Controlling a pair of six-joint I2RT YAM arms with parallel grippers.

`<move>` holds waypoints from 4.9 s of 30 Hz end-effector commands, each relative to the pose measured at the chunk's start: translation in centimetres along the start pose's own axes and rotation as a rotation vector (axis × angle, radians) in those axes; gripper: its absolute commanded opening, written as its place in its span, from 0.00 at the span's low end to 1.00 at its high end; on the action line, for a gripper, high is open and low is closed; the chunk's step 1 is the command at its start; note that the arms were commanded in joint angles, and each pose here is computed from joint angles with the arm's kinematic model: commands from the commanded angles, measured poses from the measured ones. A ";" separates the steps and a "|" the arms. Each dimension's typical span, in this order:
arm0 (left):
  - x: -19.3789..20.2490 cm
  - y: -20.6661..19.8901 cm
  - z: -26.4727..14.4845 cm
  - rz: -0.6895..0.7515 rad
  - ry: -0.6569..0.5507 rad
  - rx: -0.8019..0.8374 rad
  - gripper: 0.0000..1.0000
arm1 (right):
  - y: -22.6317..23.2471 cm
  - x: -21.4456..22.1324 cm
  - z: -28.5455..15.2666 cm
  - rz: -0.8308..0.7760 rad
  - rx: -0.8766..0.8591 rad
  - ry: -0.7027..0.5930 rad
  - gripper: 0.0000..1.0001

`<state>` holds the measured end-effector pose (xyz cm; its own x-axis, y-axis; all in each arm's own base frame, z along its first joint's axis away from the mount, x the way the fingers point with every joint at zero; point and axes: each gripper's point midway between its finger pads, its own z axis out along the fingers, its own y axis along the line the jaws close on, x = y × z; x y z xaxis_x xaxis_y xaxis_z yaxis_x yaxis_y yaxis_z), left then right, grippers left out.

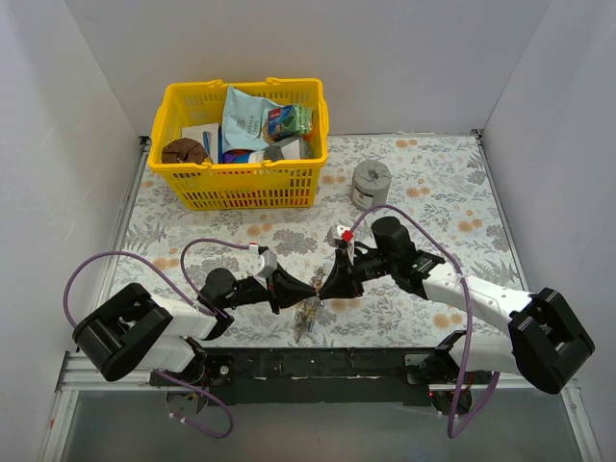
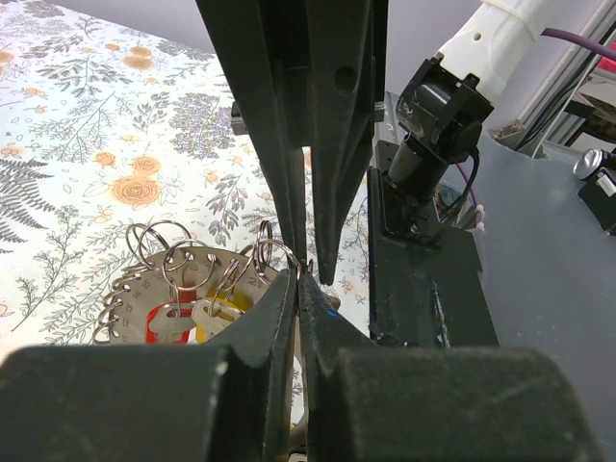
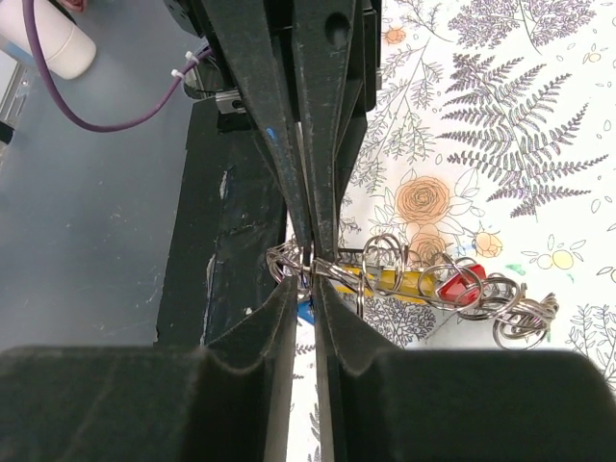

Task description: Put the keys on the keyring

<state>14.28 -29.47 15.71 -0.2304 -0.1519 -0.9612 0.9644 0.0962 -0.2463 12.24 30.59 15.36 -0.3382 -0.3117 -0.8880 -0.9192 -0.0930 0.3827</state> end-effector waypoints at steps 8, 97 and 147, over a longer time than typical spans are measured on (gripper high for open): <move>-5.3 -1.9 0.7 0.156 -0.166 0.092 0.00 | -0.7 -2.2 0.2 -0.008 0.049 -0.078 0.22; 2.9 0.9 2.3 0.210 0.328 0.237 0.27 | -1.6 -1.3 -0.6 -0.148 0.125 0.207 0.01; 0.8 1.8 1.4 0.268 0.282 0.083 0.21 | -1.7 -0.7 -0.5 -0.134 0.119 0.213 0.01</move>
<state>15.92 -31.14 14.55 -0.0134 0.1393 -0.9902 0.9999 0.0001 -0.0135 13.54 29.37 12.88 -0.2366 -0.5564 -0.7965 -0.9591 0.0026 0.2831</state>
